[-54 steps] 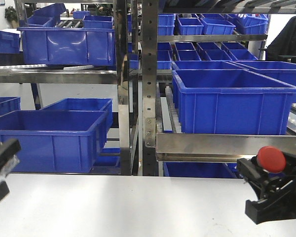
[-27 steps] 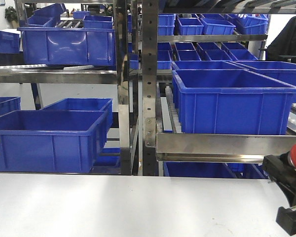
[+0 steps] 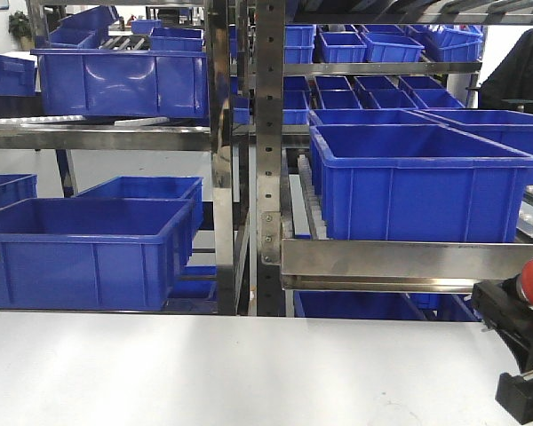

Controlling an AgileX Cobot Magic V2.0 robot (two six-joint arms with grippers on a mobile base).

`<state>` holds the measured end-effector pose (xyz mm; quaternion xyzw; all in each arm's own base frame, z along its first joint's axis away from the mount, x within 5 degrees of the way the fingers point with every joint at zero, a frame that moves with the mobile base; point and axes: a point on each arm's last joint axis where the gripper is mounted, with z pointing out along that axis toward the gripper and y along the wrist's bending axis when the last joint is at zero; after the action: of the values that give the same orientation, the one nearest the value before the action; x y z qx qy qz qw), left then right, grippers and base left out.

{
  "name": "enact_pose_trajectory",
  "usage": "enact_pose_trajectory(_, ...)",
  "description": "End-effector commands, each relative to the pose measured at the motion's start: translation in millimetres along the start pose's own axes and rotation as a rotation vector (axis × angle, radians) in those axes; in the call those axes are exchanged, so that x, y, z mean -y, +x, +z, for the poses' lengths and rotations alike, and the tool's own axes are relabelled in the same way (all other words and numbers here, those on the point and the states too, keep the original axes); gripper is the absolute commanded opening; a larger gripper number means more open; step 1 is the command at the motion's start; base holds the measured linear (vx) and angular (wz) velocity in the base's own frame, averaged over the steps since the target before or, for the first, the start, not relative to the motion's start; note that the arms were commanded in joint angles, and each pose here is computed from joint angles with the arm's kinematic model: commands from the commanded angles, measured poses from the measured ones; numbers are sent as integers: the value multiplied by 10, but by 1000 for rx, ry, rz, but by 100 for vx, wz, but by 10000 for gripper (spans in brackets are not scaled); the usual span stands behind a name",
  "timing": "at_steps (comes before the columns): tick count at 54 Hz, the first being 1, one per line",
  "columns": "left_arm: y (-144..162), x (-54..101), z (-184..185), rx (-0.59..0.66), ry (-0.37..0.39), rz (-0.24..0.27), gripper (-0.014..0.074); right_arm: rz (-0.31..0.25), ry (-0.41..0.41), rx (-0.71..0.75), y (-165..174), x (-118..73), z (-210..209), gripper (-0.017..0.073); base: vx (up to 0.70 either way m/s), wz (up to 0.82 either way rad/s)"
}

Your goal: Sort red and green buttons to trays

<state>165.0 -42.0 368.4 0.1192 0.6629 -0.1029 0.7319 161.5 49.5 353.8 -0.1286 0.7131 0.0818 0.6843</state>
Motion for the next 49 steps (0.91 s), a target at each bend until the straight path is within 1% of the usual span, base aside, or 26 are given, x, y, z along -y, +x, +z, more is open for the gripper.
enact_pose_trajectory(1, -169, 34, -14, 81, 37, -15, -3, -9, -17, 132, -223, -11, -38, -9, 0, 0)
enact_pose_trajectory(49, -169, 34, -14, 81, 37, -15, -3, -9, -16, 125, -217, -10, -38, -9, -1, 2)
